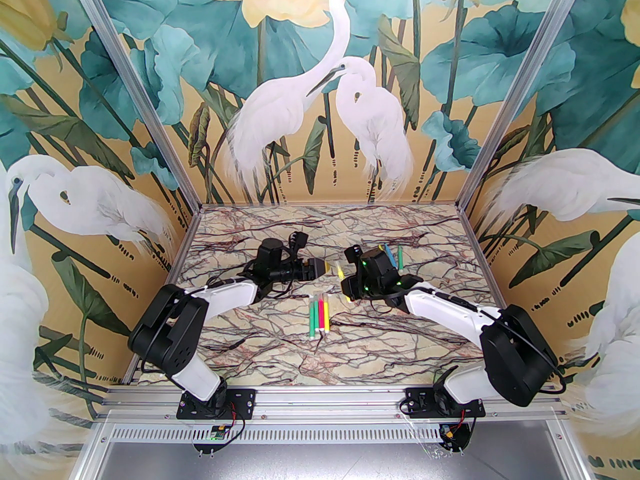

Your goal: Open the pen caps

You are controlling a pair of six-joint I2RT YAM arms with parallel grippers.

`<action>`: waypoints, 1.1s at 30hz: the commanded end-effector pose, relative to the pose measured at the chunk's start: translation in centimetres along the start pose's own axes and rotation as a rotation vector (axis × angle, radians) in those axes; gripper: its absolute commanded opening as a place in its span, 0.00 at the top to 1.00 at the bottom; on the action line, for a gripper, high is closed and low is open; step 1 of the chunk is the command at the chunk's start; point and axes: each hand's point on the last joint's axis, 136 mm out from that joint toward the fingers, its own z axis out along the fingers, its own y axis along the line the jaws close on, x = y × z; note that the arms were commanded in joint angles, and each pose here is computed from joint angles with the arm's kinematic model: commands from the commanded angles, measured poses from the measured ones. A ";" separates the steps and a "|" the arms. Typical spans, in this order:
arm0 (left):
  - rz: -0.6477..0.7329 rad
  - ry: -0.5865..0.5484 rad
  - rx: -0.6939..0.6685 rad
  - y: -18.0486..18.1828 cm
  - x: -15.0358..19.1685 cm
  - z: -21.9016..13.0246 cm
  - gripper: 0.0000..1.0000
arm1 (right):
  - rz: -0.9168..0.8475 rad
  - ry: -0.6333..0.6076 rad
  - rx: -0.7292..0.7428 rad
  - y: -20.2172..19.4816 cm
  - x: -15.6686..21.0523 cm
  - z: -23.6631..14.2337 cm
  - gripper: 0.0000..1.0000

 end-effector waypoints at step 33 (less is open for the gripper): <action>-0.031 0.065 0.112 -2.5 -0.8 3.7 0.88 | -0.052 -0.049 -0.027 0.8 -1.1 -0.8 0.78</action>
